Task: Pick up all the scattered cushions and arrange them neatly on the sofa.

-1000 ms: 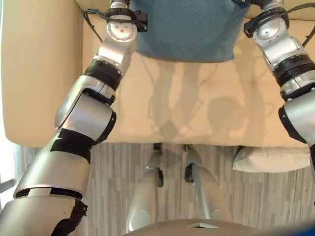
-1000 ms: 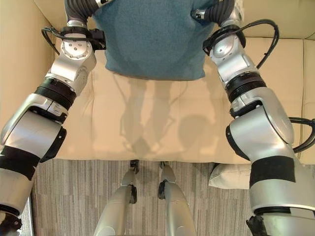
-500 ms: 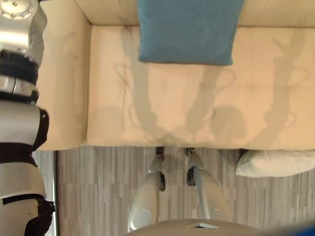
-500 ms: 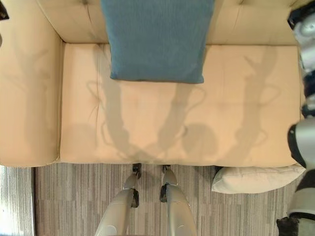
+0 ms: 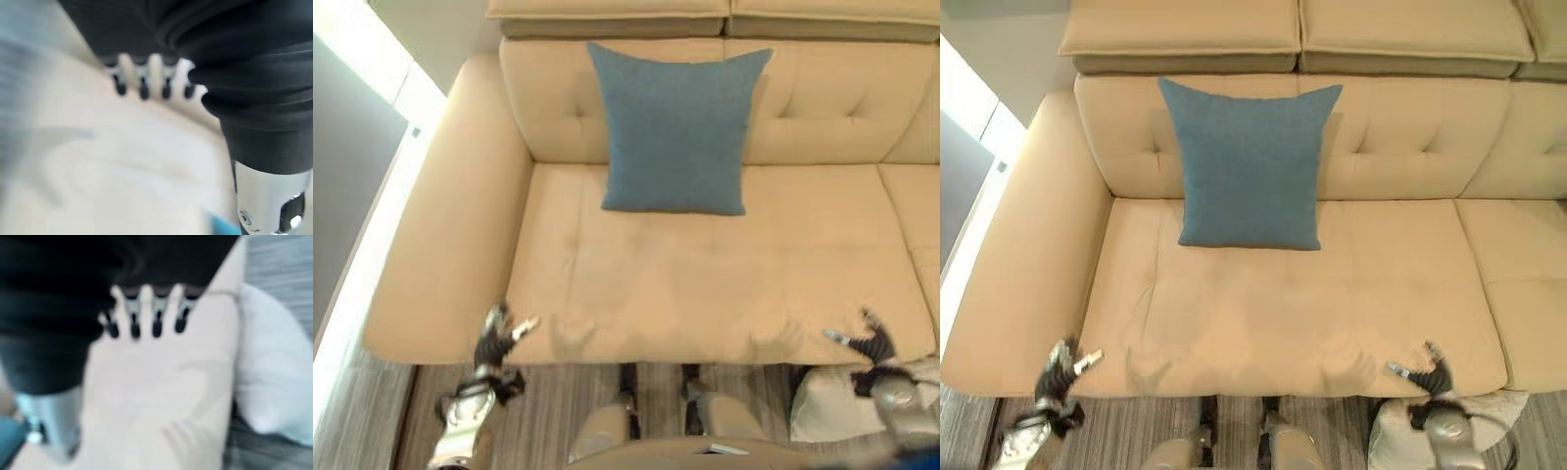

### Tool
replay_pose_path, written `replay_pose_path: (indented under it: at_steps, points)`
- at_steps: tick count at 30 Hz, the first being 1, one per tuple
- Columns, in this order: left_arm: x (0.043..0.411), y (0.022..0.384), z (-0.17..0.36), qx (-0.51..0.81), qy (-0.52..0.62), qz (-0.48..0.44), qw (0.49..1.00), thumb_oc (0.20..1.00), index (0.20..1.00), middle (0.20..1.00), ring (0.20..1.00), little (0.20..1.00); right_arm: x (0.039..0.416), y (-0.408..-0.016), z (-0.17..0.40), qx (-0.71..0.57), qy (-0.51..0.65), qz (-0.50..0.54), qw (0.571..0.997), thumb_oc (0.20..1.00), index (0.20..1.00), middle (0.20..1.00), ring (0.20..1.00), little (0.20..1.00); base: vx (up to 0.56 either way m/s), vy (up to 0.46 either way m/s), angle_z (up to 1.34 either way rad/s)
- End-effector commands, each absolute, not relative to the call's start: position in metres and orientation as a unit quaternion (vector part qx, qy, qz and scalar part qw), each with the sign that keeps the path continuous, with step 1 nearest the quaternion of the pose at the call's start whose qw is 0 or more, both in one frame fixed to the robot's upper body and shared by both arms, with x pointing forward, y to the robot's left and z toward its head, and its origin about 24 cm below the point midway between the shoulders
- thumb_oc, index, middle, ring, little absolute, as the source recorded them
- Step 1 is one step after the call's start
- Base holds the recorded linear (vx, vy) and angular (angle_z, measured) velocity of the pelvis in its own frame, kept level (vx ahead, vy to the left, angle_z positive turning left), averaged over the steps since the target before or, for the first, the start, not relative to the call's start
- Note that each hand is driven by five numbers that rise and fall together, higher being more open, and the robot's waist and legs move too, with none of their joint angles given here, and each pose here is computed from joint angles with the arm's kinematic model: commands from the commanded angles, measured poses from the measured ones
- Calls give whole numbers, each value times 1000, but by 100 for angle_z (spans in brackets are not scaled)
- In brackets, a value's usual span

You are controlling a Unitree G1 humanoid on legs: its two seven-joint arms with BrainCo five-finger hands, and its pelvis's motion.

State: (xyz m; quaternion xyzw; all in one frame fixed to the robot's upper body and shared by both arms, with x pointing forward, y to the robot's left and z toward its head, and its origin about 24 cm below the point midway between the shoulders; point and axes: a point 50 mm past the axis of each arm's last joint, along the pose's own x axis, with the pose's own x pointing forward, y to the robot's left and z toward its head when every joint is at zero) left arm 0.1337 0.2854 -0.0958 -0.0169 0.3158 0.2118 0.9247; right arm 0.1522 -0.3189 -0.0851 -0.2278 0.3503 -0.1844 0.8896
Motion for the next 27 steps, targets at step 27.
replay_pose_path:
  at_steps: [27]
  points:
    - [124, 245, -148, 133, 501, 70, 852, 1000, 1000, 1000, 1000, 1000, 104, -273, -147, -219, 543, -75, 807, 1000, 1000, 1000, 1000, 1000, -161, 39, -27]
